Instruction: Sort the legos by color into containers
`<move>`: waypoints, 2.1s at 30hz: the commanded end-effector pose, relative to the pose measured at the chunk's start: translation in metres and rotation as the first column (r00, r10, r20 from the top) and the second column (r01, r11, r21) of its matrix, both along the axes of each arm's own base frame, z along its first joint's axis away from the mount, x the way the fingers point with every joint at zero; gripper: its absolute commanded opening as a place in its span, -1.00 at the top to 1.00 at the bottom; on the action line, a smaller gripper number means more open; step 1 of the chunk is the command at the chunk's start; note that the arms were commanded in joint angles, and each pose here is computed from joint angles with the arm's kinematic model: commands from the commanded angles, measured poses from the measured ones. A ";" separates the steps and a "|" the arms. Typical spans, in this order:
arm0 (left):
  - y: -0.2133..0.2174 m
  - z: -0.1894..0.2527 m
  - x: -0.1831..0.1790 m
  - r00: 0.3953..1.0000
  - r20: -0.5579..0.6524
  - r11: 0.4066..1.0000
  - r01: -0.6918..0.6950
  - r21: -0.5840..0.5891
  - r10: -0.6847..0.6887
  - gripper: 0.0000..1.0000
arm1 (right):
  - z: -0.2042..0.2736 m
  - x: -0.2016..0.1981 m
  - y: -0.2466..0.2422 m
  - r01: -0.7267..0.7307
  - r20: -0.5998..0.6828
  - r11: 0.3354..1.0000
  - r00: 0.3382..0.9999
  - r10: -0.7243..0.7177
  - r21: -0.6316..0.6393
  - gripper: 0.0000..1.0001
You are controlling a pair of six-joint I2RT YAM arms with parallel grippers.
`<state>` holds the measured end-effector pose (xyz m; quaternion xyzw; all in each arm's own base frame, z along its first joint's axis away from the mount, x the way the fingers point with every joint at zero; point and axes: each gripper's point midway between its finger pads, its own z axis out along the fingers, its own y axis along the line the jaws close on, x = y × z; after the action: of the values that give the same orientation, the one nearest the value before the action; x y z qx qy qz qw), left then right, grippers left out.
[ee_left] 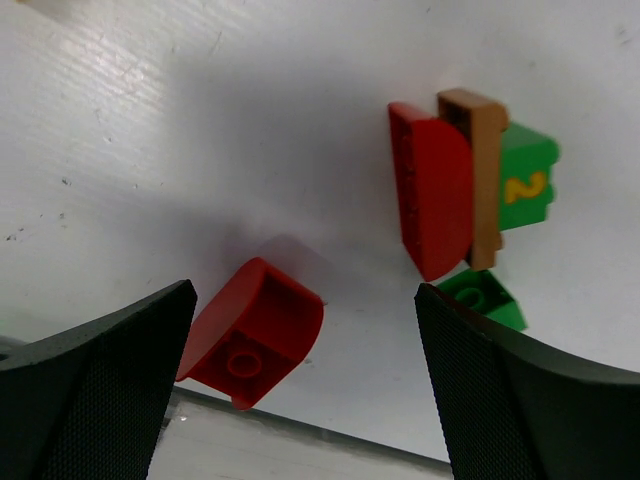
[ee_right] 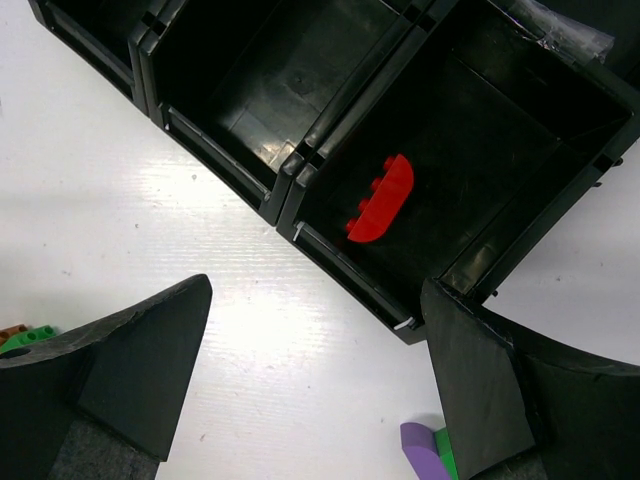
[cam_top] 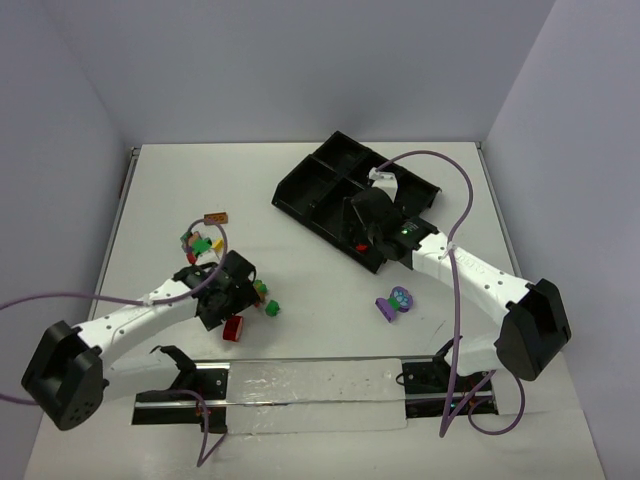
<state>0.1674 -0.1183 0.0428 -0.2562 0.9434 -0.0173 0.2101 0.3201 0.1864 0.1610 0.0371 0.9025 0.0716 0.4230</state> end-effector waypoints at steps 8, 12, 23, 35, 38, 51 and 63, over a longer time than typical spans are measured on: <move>-0.003 -0.011 -0.005 1.000 -0.002 0.996 -0.025 0.084 0.025 -0.99 | 0.002 0.004 0.003 0.012 0.011 1.000 1.000 -0.012 0.007 -0.86; -0.006 -0.013 -0.011 1.000 -0.008 0.996 -0.028 0.079 0.029 -0.77 | 0.000 0.003 0.004 0.013 0.002 1.000 1.000 -0.013 0.004 -0.86; -0.018 -0.007 -0.018 1.000 0.016 0.999 -0.004 0.035 0.003 -0.10 | -0.001 0.003 0.009 0.000 0.000 1.000 1.000 0.000 0.017 -0.87; -0.066 0.087 0.016 0.935 0.292 0.958 0.250 -0.142 -0.201 1.00 | 0.021 0.007 -0.003 0.044 0.049 0.999 0.998 -0.043 -0.017 -0.87; -0.098 0.132 0.034 0.861 0.437 0.904 0.375 -0.204 -0.258 1.00 | 0.031 0.006 -0.014 0.079 0.071 0.996 0.994 -0.077 -0.029 -0.87; -0.289 0.203 0.126 0.571 0.599 0.623 0.768 -0.150 -0.561 0.99 | 0.149 -0.039 -0.101 0.242 0.293 0.963 0.918 -0.268 0.121 -0.92; -0.376 0.158 0.190 0.561 0.604 0.589 0.788 -0.179 -0.566 0.99 | 0.179 -0.071 -0.140 0.297 0.373 0.934 0.858 -0.352 0.199 -0.90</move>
<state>0.3331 -0.4639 0.1756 0.1059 0.8805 -0.3345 0.3189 0.2542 0.0561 0.3360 0.1880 0.7727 0.0751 0.6017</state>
